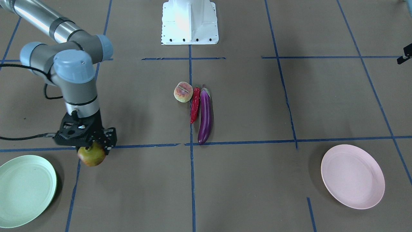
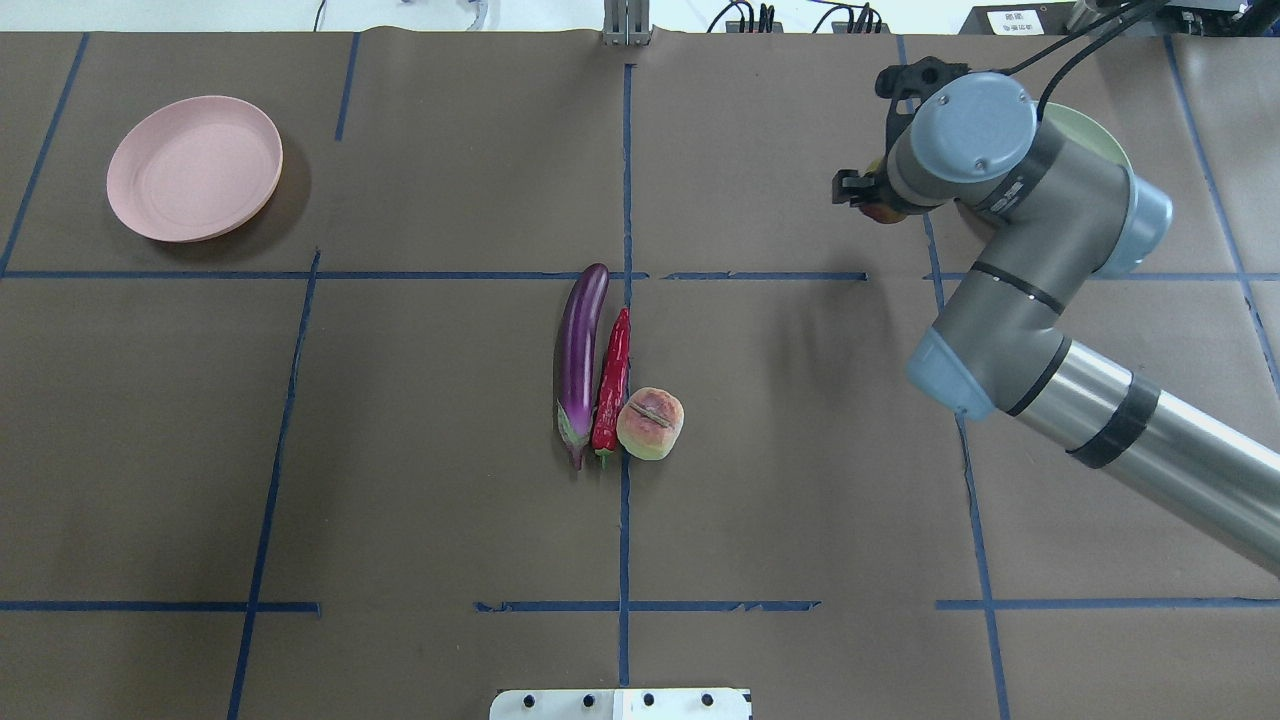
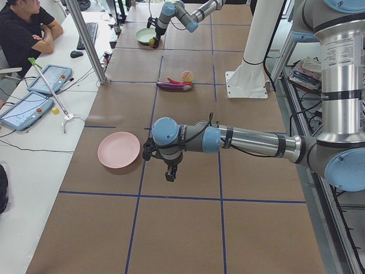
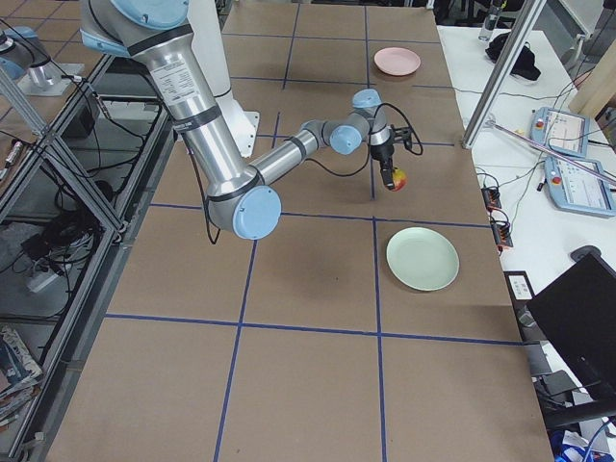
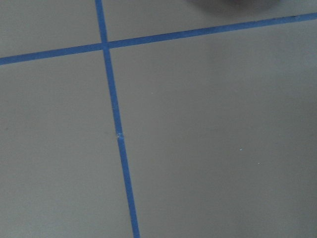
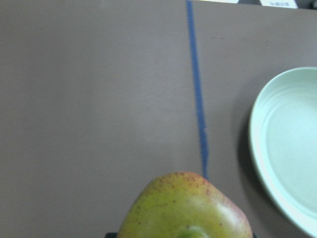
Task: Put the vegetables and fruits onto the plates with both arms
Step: 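Carry the pear to the green plate while the left arm moves in, then grasp the purple eggplant with the left gripper while the right gripper releases the pear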
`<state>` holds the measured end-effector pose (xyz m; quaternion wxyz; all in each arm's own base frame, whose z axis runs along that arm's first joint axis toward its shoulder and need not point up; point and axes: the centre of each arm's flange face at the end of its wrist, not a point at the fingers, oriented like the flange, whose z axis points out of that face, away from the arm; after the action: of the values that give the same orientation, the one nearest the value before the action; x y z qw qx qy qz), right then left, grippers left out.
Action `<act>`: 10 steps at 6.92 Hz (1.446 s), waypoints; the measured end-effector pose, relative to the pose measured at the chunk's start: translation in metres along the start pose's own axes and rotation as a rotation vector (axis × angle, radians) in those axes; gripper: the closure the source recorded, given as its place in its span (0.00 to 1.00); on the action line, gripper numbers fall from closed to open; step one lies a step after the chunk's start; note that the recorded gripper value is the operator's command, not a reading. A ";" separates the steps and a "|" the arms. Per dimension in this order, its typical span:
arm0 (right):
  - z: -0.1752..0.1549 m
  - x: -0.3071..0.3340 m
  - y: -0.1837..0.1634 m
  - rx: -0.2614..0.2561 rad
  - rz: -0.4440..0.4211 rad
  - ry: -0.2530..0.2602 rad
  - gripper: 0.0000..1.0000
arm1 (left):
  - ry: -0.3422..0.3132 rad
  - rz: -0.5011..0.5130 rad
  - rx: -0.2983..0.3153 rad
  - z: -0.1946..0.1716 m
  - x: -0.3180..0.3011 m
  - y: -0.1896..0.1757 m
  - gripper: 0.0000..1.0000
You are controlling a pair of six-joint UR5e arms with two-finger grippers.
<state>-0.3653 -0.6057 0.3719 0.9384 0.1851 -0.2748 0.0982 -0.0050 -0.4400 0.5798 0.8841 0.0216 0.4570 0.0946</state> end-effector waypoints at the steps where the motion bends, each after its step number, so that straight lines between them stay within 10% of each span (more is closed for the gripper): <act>1: 0.016 0.050 -0.029 -0.013 -0.029 0.056 1.00 | 0.038 0.005 0.002 0.013 0.036 -0.024 0.00; 5: 0.096 0.206 -0.072 -0.155 -0.081 0.246 0.88 | 0.161 -0.022 -0.008 0.091 0.312 -0.127 0.00; 6: 0.108 0.218 -0.069 -0.181 -0.087 0.266 0.26 | 0.127 -0.028 0.006 0.128 0.384 -0.134 0.00; 7: 0.114 0.221 -0.067 -0.195 -0.094 0.273 0.00 | 0.091 -0.039 0.025 0.169 0.446 -0.137 0.00; 10: 0.099 0.207 -0.075 -0.207 -0.156 0.197 0.00 | 0.050 -0.079 0.059 0.235 0.558 -0.142 0.09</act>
<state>-0.2196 -0.6967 0.5418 0.9796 0.0979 -0.1750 0.0138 0.5218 -0.4639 0.2495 0.8744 0.0272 0.4822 0.0469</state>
